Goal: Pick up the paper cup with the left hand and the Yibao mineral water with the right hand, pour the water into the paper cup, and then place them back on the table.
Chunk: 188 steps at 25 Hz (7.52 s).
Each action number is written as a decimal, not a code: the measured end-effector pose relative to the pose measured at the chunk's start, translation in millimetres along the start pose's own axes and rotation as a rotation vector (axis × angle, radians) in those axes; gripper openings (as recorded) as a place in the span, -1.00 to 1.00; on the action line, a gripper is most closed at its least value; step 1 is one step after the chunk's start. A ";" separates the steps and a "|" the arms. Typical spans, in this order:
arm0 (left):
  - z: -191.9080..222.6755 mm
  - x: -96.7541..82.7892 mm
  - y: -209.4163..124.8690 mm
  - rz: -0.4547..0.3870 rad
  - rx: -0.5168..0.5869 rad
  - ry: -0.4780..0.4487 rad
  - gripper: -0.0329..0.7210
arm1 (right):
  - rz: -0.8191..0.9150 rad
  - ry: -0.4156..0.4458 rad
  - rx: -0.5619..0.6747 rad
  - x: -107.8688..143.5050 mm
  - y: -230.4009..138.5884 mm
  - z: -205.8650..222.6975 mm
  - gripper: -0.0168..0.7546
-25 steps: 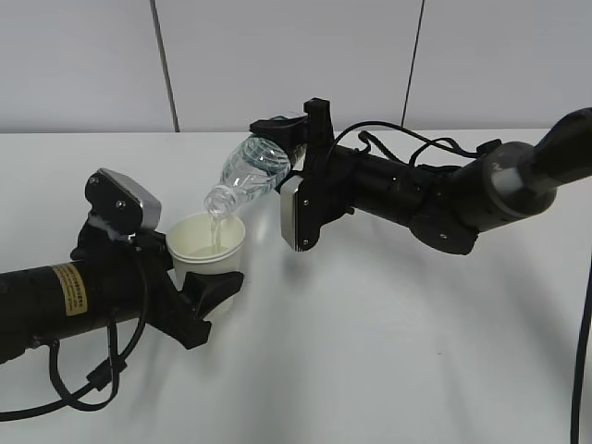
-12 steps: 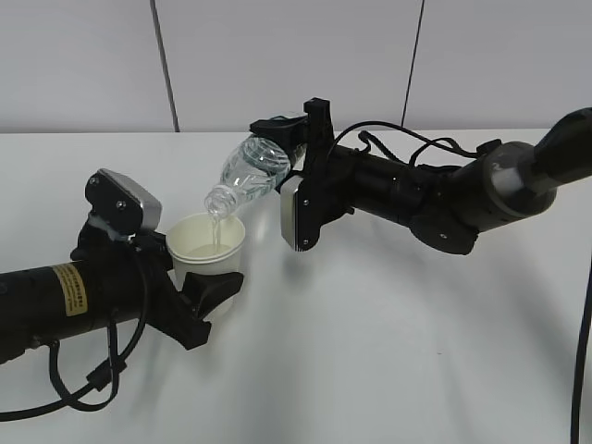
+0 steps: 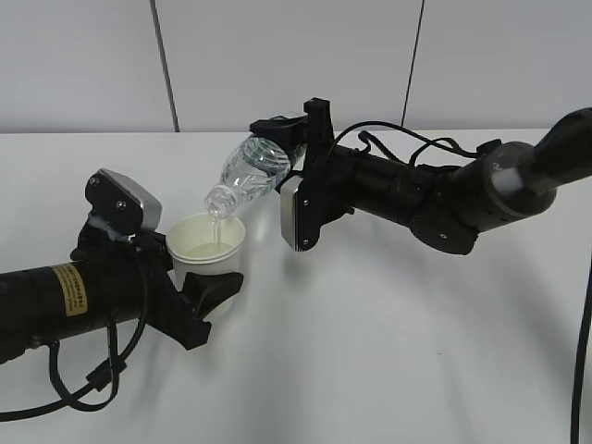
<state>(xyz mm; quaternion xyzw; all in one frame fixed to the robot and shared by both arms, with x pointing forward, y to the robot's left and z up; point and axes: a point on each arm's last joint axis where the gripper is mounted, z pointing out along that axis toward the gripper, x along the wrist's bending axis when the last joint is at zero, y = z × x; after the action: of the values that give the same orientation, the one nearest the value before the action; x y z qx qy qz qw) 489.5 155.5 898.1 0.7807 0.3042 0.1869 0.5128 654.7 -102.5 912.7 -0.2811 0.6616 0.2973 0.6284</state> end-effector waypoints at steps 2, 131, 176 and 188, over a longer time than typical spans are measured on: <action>0.0 0.0 -0.1 0.000 0.001 0.000 0.24 | 0.000 0.000 0.000 0.0 0.0 0.0 0.26; -59.4 40.8 36.9 -0.169 -0.195 0.486 0.56 | 1.542 -0.426 0.662 56.4 -37.2 -60.4 0.26; -70.8 14.8 68.4 -0.210 0.084 0.387 0.54 | 1.616 -0.187 0.705 11.4 10.3 -121.0 0.68; -124.2 -13.6 104.8 -0.401 0.730 0.257 0.41 | 1.673 0.453 1.183 -77.5 59.8 -191.5 0.58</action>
<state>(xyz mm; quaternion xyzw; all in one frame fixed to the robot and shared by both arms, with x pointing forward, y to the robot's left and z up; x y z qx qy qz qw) 434.1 201.5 1044.4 0.8068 0.5572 0.0595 0.1874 486.9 -205.9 998.9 0.5689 0.7867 0.2065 0.1213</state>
